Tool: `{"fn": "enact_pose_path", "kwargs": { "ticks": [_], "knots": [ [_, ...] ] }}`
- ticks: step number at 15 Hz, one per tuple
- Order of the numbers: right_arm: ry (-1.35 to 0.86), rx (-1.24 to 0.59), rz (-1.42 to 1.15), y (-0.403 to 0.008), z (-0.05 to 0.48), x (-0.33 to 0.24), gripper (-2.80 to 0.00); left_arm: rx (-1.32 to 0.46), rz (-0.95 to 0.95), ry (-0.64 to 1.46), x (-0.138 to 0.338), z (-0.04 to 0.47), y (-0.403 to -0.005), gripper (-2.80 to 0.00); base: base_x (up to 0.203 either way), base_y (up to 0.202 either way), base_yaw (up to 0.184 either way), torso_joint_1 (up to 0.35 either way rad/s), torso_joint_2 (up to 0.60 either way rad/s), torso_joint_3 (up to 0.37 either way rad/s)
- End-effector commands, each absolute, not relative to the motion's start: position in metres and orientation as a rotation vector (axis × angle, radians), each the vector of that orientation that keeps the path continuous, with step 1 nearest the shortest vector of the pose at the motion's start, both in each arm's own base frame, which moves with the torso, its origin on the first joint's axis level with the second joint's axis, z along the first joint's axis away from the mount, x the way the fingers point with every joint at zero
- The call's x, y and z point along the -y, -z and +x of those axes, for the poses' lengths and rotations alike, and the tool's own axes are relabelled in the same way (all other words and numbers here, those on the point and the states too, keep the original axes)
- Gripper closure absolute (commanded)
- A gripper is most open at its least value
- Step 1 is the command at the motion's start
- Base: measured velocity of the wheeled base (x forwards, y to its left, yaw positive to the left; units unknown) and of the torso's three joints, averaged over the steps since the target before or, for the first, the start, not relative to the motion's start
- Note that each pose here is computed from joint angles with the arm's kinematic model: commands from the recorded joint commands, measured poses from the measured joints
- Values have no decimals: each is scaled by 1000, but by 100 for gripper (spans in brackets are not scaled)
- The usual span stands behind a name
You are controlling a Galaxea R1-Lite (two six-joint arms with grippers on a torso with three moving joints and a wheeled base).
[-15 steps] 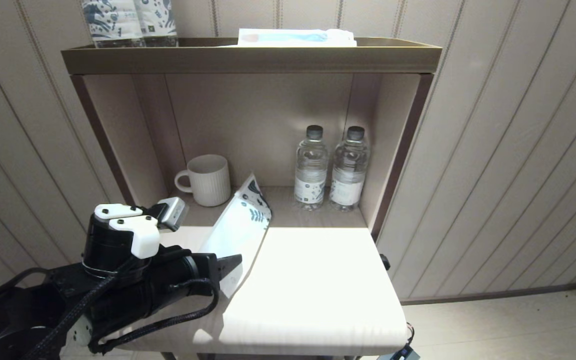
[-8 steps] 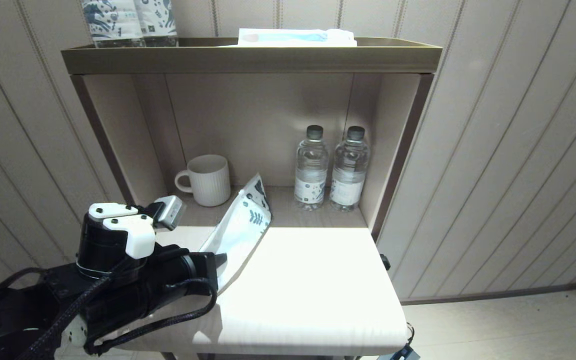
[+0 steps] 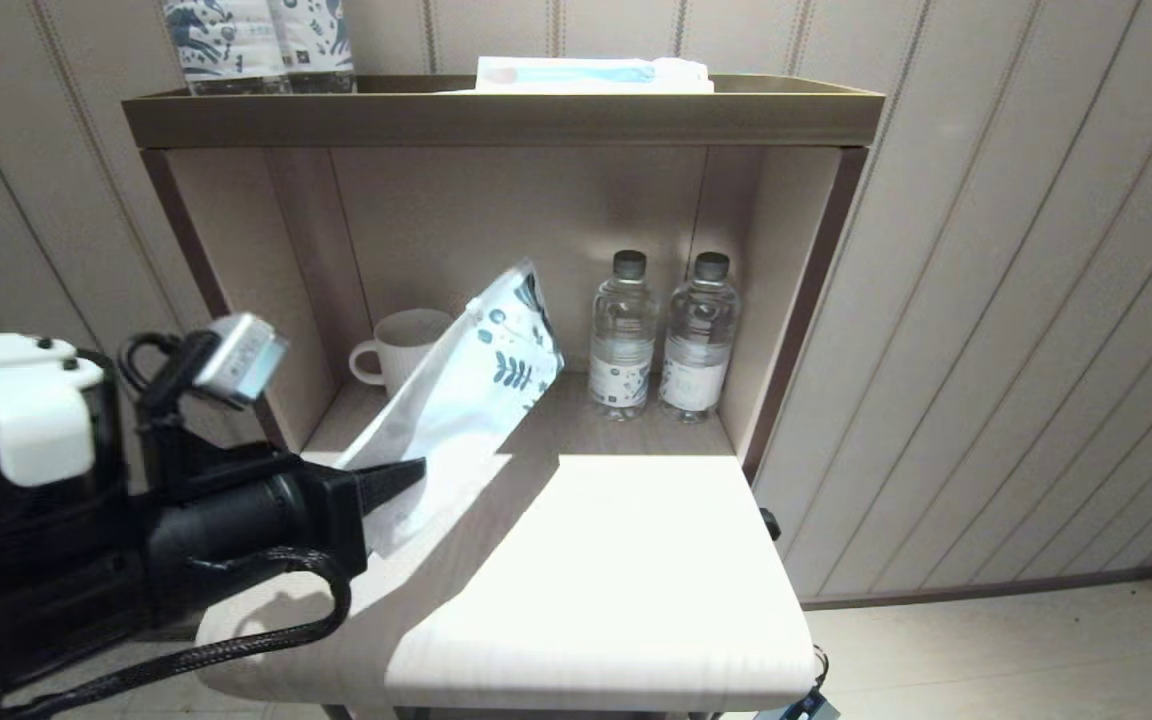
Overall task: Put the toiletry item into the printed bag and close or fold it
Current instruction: Pick up the storage bag, then hand it to the other hand
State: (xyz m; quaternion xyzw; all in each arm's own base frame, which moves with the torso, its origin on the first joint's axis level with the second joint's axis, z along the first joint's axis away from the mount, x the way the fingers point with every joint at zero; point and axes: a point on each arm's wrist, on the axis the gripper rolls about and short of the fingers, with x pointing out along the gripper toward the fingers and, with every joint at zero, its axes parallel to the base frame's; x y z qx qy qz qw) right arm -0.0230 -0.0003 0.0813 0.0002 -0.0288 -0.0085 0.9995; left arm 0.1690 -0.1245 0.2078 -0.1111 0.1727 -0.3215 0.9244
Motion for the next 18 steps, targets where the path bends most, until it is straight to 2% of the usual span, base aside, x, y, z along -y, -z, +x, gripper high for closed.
{"fn": "enact_pose_path", "kwargs": {
  "ticks": [1, 4, 5, 9, 15, 18],
  "knots": [
    [17, 58, 0, -81, -23, 0, 0, -282, -234, 728, 106, 141, -250, 0, 0, 0, 0, 0, 0, 0],
    [17, 58, 0, -81, -23, 0, 0, -340, -183, 1028, 88, 105, -289, 0, 0, 0, 0, 0, 0, 0],
    [17, 58, 0, -81, -23, 0, 0, -328, -111, 1071, 87, 103, -287, 0, 0, 0, 0, 0, 0, 0],
    [17, 58, 0, -81, -23, 0, 0, -510, 76, 1274, 99, 110, -254, 0, 0, 0, 0, 0, 0, 0],
    [14, 58, 2, -81, -23, 0, 0, -578, 251, 1339, 115, 130, -218, 0, 0, 0, 0, 0, 0, 0],
    [14, 58, -4, -81, -23, 0, 0, -509, 361, 1261, 123, 142, -216, 0, 0, 0, 0, 0, 0, 0]
  ]
}}
